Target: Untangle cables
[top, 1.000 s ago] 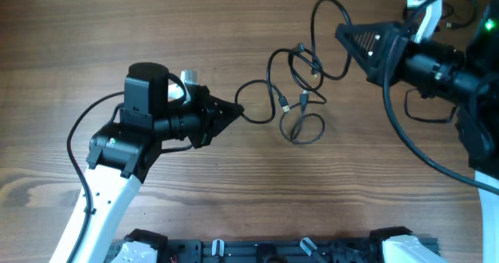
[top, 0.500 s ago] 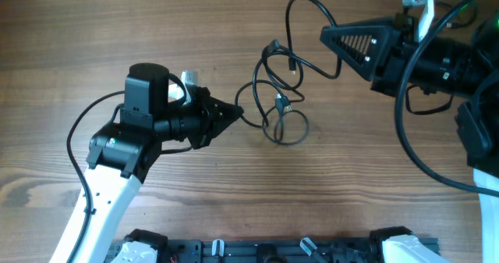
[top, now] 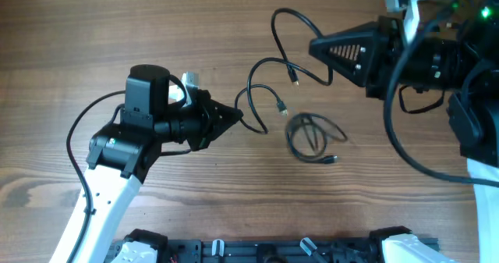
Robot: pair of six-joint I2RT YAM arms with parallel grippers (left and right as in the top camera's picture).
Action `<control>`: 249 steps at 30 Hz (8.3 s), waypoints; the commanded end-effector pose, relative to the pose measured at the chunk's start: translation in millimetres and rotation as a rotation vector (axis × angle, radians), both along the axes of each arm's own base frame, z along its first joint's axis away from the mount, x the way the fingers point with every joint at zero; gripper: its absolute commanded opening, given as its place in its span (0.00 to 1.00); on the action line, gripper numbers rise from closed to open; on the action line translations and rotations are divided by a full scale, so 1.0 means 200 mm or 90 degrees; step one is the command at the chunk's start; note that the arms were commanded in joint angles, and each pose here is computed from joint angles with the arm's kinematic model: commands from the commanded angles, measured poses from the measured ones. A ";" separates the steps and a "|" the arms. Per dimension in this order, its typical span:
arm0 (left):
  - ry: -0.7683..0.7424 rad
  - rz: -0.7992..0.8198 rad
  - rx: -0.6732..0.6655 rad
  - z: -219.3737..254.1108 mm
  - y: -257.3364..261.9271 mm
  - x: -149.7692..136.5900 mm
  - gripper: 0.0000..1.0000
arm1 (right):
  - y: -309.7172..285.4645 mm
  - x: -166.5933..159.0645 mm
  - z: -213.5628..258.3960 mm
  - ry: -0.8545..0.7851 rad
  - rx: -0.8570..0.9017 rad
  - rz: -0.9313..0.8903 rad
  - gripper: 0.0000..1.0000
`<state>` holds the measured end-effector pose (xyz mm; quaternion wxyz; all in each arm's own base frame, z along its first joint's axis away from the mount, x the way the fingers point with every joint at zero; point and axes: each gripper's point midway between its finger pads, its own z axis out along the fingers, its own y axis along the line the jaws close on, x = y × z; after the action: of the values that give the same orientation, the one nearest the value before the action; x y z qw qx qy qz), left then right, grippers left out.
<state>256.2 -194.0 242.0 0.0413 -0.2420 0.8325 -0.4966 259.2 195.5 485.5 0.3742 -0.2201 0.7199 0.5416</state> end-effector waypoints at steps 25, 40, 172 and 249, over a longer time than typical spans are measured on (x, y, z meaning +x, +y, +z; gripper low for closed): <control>0.059 0.387 0.494 -0.37 0.83 0.08 0.04 | -1.28 0.62 -1.21 0.442 -0.589 -0.840 0.04; 0.079 0.372 0.432 -0.37 0.79 0.09 0.66 | -1.21 0.73 -1.19 0.434 -0.476 -0.801 0.04; 0.186 0.195 0.395 -0.60 0.53 0.03 0.84 | -0.33 0.04 -2.06 0.747 -0.319 -0.020 0.04; 0.174 0.232 0.646 -0.72 0.95 0.08 0.67 | -0.15 0.56 -1.39 0.505 -0.138 -0.365 0.04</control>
<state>273.8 -25.2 100.3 0.1253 -0.3603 0.9243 -0.0109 345.7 212.3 237.5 0.0779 0.1264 0.8406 0.5210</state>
